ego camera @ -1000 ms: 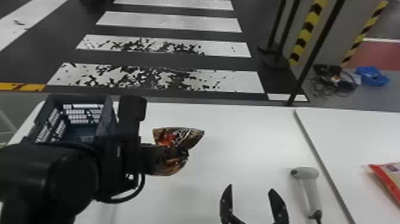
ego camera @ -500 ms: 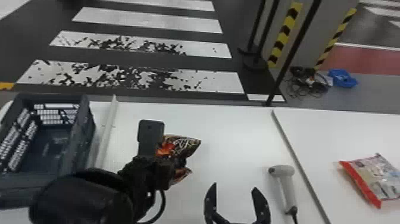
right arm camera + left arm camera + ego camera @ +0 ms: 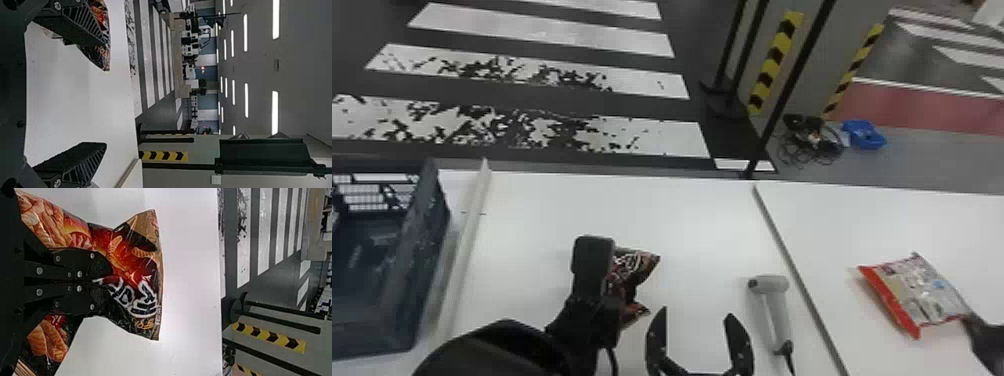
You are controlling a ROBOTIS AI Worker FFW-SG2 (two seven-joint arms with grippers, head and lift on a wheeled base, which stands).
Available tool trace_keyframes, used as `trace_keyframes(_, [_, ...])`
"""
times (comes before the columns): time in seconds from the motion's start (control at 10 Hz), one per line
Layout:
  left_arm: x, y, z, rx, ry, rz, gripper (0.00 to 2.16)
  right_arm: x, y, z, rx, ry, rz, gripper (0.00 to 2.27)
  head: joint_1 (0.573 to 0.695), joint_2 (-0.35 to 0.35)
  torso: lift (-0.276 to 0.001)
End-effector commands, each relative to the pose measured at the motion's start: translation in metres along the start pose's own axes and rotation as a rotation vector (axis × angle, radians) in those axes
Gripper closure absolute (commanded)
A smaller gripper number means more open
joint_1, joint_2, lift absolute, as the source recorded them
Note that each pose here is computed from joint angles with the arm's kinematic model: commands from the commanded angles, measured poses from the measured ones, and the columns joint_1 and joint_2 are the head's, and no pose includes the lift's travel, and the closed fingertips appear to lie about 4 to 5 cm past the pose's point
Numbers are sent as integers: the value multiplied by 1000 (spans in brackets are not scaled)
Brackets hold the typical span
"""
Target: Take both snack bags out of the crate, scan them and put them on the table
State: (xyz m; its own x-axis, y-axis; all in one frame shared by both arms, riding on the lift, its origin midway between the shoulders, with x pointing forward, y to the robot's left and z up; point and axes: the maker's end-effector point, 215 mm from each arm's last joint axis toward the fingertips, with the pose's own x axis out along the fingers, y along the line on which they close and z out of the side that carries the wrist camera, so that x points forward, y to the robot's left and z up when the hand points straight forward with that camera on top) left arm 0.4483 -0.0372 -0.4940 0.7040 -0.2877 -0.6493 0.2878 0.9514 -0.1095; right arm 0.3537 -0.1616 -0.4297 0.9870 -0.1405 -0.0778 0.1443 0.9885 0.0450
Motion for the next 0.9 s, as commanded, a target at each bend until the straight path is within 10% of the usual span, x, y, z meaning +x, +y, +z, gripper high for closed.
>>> trace_keyframes(0.0, [-1,-11,1,-7,-14,-10,701,0,0,-1,2,2,-1,83,695,-273,-92])
trace_keyframes(0.1, [-2,-10,7,-14,-33,-5,-1,1,-2,-2,5,3,-4,83,695,-282,-92])
trace_keyframes(0.8, [-63,72,84,-35,-231,113,9,2,1,-3,5,7,2,83,695,-238,-92])
